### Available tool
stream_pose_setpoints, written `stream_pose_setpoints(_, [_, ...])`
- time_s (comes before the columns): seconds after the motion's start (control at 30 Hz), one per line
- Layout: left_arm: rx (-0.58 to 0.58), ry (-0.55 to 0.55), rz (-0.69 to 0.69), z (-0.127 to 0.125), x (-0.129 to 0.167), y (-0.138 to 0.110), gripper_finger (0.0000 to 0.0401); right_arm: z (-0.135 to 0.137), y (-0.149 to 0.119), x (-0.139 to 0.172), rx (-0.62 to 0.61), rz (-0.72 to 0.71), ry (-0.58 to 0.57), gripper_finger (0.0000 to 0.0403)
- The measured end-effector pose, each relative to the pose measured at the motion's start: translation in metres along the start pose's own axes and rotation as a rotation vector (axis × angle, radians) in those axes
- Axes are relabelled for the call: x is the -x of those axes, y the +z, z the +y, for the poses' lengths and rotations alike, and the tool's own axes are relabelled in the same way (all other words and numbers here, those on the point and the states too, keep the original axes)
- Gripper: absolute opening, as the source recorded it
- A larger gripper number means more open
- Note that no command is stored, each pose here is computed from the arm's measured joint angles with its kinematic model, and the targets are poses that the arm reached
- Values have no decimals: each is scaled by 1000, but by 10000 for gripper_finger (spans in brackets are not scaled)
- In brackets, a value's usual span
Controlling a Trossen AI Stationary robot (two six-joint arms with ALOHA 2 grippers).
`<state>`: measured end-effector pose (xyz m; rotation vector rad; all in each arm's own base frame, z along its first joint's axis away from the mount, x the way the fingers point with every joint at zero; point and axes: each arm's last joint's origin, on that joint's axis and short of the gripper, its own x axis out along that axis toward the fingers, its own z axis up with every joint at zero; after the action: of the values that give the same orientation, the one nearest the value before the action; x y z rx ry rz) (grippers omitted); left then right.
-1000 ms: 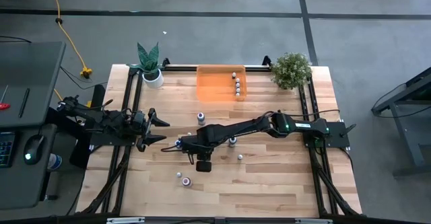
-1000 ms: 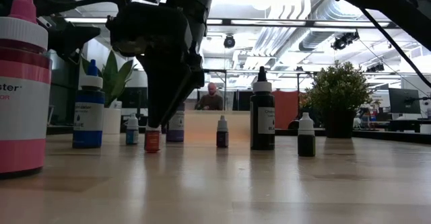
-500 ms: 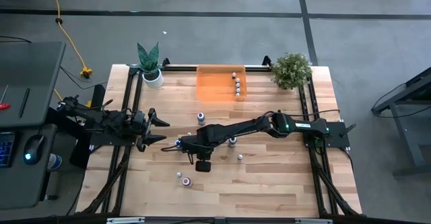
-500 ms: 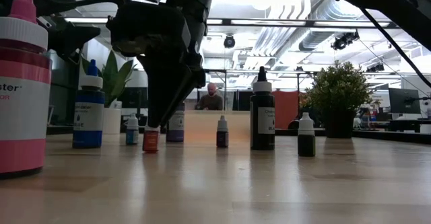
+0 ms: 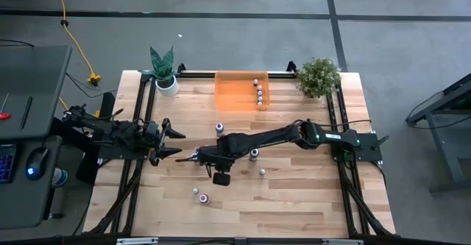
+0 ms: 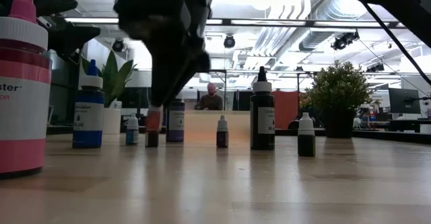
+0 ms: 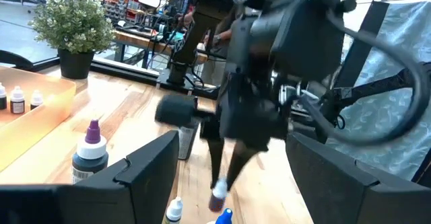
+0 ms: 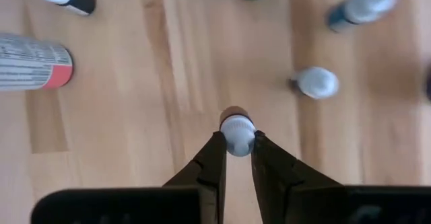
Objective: Pick & Place food coloring
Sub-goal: Put the small pink food coloring bottle into the orange bin
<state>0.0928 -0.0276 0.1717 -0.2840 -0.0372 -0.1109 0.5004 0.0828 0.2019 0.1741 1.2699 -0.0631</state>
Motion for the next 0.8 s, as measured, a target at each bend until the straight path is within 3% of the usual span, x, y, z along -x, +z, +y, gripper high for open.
stream_pose_setpoints(0.4, [0, 0, 0, 0, 0, 0, 271, -31, 0, 77, -195, -78, -92, 47])
stream_pose_setpoints(0.6, [0, 0, 0, 0, 0, 0, 271, -66, 2, 117, -266, -151, -147, 44])
stream_pose_setpoints(0.8, [0, 0, 0, 0, 0, 0, 271, -118, 4, 149, -317, -221, -223, 47])
